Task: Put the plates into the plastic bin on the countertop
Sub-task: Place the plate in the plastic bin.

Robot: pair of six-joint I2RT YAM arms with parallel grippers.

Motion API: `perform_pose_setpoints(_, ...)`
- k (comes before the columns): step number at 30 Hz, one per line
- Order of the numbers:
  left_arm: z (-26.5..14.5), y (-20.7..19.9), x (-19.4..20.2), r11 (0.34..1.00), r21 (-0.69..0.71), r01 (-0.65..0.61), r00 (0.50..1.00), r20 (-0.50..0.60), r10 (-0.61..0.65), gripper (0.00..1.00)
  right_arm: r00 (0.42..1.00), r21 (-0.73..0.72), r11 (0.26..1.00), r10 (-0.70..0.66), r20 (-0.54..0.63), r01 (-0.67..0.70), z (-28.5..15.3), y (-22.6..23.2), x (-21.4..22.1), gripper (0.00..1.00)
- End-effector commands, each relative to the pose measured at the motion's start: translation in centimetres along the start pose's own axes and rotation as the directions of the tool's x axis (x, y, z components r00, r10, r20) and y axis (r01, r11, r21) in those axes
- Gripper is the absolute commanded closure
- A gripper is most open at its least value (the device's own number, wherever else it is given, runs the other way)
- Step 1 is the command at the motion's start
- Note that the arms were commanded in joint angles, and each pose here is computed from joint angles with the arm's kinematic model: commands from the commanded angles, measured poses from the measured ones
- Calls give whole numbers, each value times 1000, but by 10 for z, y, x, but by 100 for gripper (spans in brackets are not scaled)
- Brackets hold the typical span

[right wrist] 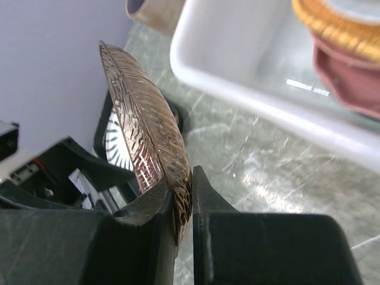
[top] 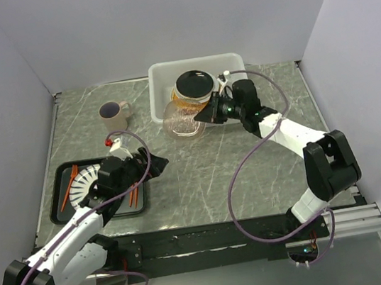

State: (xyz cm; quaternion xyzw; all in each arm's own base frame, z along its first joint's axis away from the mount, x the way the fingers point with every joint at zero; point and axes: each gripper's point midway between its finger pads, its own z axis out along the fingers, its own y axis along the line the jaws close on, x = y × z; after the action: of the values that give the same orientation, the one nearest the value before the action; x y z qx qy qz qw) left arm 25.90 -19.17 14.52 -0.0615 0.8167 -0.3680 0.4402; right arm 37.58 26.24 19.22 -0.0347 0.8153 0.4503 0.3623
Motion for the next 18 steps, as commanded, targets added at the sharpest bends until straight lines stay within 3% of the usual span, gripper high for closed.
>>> perform_pose_setpoints(1, 0, -2, -4, 1000, 9, -17, 1000, 7, 17, 1, 991, -26, 998, -62, 117, 65, -16, 24, -50, 100)
perform_pose_setpoints(18, -3, -6, -7, 1000, 9, -24, 1000, 9, 24, 1, 977, -5, 999, -41, 210, 42, -25, 4, -117, 100)
